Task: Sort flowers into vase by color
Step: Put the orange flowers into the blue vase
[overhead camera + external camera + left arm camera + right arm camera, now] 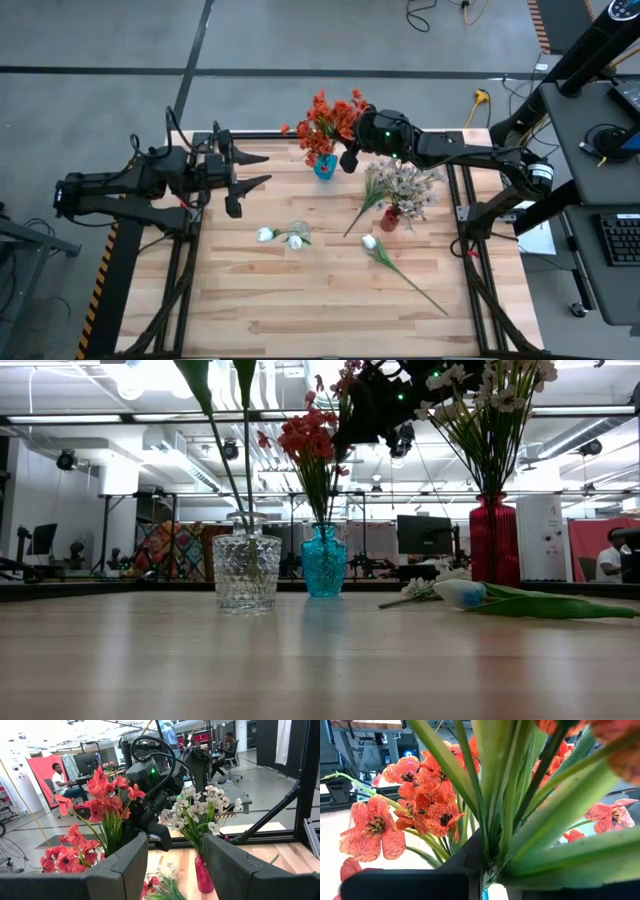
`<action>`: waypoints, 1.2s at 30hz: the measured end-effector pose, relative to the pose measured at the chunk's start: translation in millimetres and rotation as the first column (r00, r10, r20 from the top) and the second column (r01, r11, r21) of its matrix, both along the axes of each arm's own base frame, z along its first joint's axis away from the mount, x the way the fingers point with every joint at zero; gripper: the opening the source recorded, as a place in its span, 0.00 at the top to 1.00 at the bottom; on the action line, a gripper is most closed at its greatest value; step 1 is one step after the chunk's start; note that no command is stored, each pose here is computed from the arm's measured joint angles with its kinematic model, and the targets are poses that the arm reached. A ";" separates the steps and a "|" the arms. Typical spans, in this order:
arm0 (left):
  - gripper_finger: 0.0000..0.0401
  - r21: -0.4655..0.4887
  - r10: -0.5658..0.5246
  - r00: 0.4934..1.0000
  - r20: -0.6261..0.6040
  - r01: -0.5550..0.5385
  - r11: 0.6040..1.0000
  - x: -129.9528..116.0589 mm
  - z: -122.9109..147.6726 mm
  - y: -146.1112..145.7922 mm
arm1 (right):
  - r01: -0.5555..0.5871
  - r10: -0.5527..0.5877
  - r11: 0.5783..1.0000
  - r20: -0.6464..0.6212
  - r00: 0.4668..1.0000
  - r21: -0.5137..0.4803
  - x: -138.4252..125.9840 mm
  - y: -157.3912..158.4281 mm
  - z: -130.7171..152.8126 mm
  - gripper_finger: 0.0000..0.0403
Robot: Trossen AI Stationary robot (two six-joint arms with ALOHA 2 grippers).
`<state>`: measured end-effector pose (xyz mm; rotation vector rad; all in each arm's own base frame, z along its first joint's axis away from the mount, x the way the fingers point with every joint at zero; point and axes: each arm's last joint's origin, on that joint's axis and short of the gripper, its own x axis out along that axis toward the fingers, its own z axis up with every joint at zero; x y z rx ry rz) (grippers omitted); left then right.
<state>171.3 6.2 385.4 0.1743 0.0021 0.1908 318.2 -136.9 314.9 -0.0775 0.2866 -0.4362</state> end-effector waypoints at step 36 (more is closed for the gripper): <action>0.57 -0.002 0.036 0.999 -0.024 -0.036 0.999 -0.2 -2.4 1.1 | 0.100 -0.070 0.986 -0.217 0.974 0.132 -11.9 3.1 31.7 0.27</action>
